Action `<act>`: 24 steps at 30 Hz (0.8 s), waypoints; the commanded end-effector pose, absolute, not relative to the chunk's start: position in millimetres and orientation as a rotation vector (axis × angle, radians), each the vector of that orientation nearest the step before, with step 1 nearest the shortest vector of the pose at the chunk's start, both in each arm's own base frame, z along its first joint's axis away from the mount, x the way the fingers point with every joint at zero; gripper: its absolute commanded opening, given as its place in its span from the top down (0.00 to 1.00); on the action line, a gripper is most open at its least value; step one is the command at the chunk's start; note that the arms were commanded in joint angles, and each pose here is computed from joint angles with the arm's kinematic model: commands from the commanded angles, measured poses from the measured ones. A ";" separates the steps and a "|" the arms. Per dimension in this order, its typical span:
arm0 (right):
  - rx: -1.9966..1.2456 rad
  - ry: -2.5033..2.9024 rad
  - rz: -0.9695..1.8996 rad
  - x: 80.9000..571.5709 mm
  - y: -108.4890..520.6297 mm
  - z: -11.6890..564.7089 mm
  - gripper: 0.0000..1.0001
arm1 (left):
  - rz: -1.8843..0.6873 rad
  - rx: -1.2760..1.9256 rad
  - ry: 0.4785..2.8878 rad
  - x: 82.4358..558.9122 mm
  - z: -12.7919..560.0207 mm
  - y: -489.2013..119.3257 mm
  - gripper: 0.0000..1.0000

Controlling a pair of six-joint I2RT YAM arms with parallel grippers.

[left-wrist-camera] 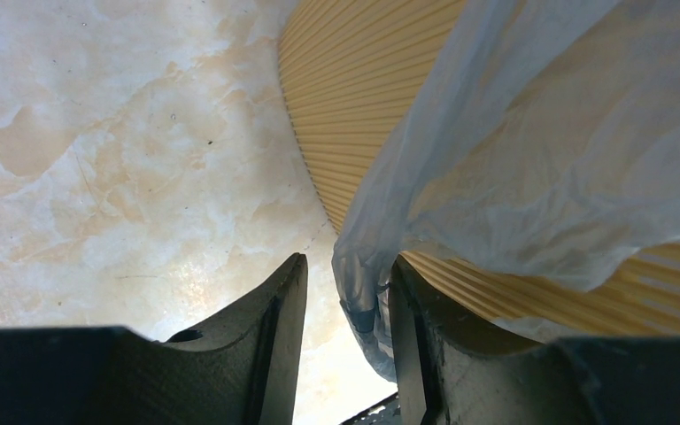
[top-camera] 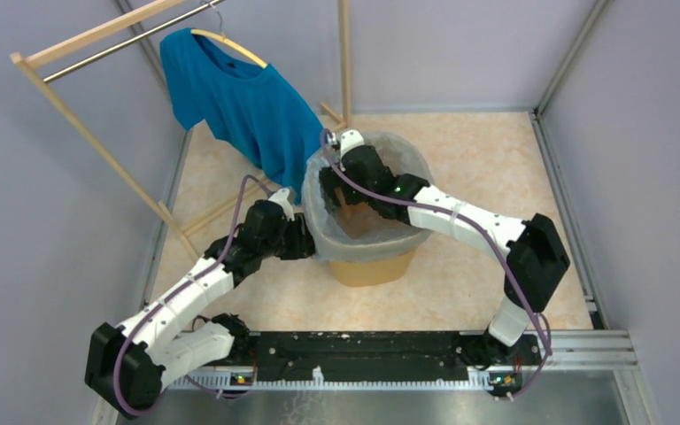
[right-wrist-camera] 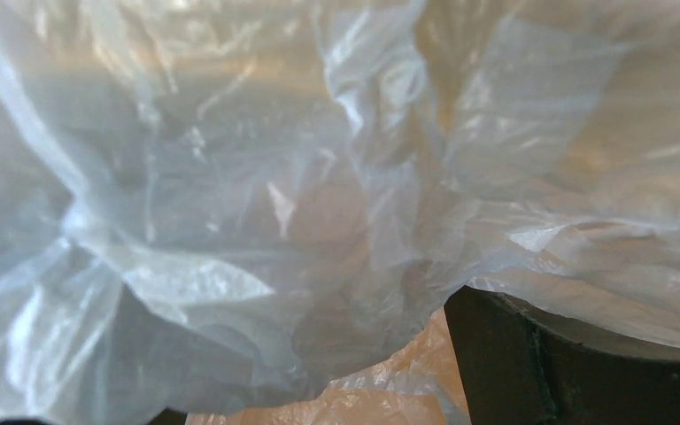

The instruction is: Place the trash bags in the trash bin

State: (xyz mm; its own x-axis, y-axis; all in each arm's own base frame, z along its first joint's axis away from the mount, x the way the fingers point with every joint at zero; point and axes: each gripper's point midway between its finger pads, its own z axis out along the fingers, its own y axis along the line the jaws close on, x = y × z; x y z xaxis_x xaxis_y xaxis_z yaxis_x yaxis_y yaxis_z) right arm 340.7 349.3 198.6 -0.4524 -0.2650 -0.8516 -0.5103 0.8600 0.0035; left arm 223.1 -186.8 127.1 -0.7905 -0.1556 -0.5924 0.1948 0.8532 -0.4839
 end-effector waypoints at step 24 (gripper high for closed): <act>-0.747 2.374 0.367 271.9 320.4 125.5 0.34 | -0.704 0.053 2.343 231.2 139.5 -188.1 0.52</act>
State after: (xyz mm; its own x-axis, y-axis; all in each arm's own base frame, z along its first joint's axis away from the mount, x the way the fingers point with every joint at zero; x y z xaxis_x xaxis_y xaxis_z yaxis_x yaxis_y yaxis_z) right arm 273.3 309.3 148.5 -0.6259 -0.4328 -0.6488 -0.5885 0.8080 0.0287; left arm 224.0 -187.0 116.8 -0.8089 -0.1371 -0.5718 0.1844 0.8643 -0.4680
